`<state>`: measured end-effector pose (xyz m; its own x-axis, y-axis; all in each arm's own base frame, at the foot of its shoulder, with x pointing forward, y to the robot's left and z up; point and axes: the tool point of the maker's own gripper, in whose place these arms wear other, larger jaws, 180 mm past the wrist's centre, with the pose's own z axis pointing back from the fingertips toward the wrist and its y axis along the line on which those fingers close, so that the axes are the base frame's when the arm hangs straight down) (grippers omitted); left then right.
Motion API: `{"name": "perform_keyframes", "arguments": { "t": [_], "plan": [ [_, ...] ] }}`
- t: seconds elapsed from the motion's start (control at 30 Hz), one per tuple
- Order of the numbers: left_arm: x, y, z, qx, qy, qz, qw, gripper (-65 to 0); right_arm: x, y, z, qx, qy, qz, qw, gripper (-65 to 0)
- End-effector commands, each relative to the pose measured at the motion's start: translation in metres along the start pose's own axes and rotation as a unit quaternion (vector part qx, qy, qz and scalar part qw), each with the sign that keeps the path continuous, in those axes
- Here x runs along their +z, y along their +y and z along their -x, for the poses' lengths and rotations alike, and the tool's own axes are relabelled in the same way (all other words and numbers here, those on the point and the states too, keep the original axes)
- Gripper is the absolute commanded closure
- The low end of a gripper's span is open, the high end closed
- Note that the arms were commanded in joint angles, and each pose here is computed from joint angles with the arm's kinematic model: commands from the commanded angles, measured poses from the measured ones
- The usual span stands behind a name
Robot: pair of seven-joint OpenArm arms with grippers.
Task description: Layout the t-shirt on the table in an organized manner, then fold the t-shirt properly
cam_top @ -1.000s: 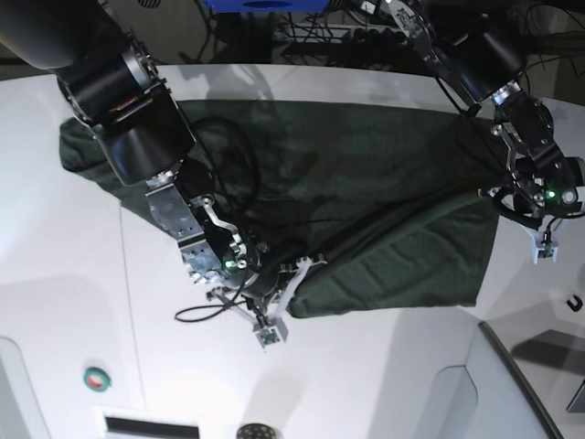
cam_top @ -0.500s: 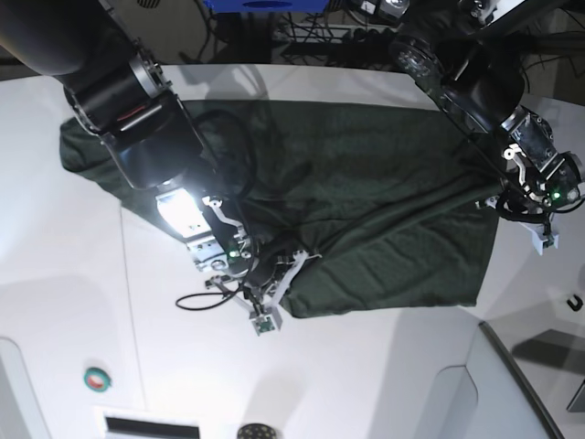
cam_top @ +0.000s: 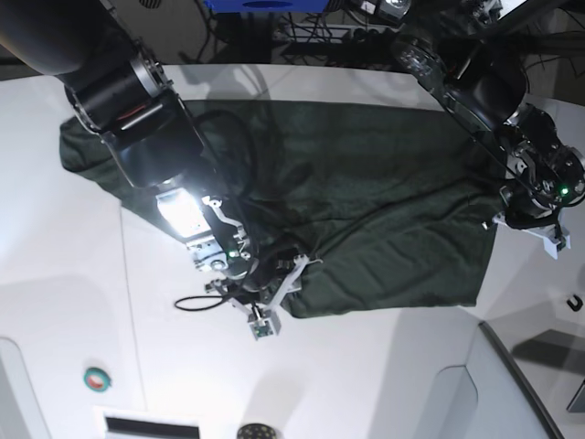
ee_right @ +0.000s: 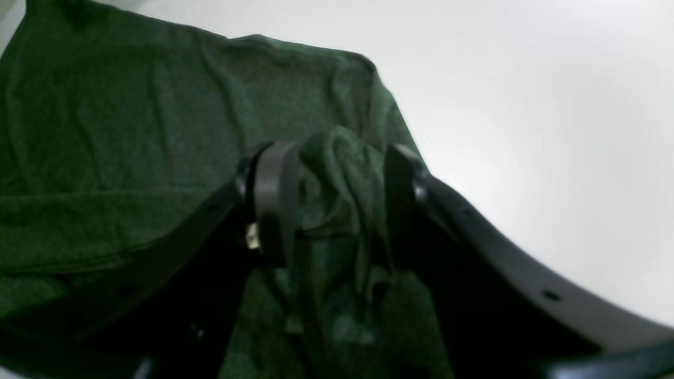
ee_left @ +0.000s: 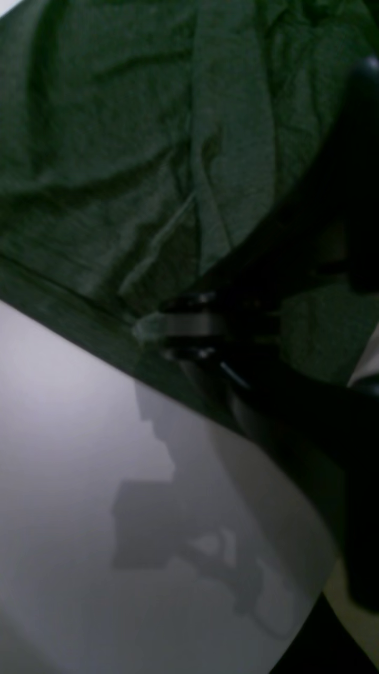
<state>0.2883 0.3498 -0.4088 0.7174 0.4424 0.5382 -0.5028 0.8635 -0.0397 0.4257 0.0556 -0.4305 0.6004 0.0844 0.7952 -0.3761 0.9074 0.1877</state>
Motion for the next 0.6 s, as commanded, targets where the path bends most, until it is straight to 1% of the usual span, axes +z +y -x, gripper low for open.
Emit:
{"name": "perform_keyframes", "arguments": {
  "t": [0.0, 0.07, 0.13, 0.17, 0.23, 0.3, 0.37, 0.47, 0.53, 0.57],
  "plan": [
    [0.009, 0.006, -0.026, 0.004, -0.037, -0.004, 0.999, -7.9, 0.002, 0.009, -0.036, 0.001, -0.048, -0.009, 0.9988, -24.9],
    [0.015, 0.007, -0.032, 0.009, -0.053, 0.002, 0.999, -20.9, 0.012, 0.011, -0.045, 0.003, -0.072, -0.015, 0.9973, -24.9],
    [0.024, 0.009, -0.039, 0.012, -0.073, 0.005, 0.997, -32.3, 0.028, 0.018, -0.054, 0.003, -0.103, -0.026, 0.9943, -24.9],
    [0.029, 0.010, -0.043, 0.013, -0.086, 0.007, 0.996, -37.2, 0.039, 0.024, -0.061, 0.003, -0.123, -0.034, 0.9918, -24.9],
    [0.041, 0.015, -0.047, 0.010, -0.105, 0.003, 0.994, -43.4, 0.059, 0.026, -0.064, 0.006, -0.147, -0.041, 0.9882, -24.9],
    [0.056, 0.024, -0.049, -0.002, -0.125, -0.013, 0.992, -46.2, 0.080, 0.031, -0.059, 0.009, -0.153, -0.049, 0.9870, -24.9],
    [0.069, 0.034, -0.039, -0.027, -0.129, -0.032, 0.991, -46.4, 0.098, 0.031, -0.049, 0.016, -0.147, -0.053, 0.9876, -24.6],
    [0.082, 0.034, -0.016, -0.096, -0.129, -0.046, 0.986, -46.2, 0.123, 0.032, -0.027, 0.019, -0.138, -0.057, 0.9887, -22.7],
    [0.086, 0.023, -0.004, -0.168, -0.155, -0.033, 0.973, -46.2, 0.133, 0.028, -0.010, 0.023, -0.125, -0.054, 0.9904, -21.6],
    [0.086, 0.015, 0.003, -0.203, -0.170, -0.019, 0.964, -46.2, 0.136, 0.025, 0.000, 0.023, -0.116, -0.052, 0.9916, -21.3]
  ]
}}
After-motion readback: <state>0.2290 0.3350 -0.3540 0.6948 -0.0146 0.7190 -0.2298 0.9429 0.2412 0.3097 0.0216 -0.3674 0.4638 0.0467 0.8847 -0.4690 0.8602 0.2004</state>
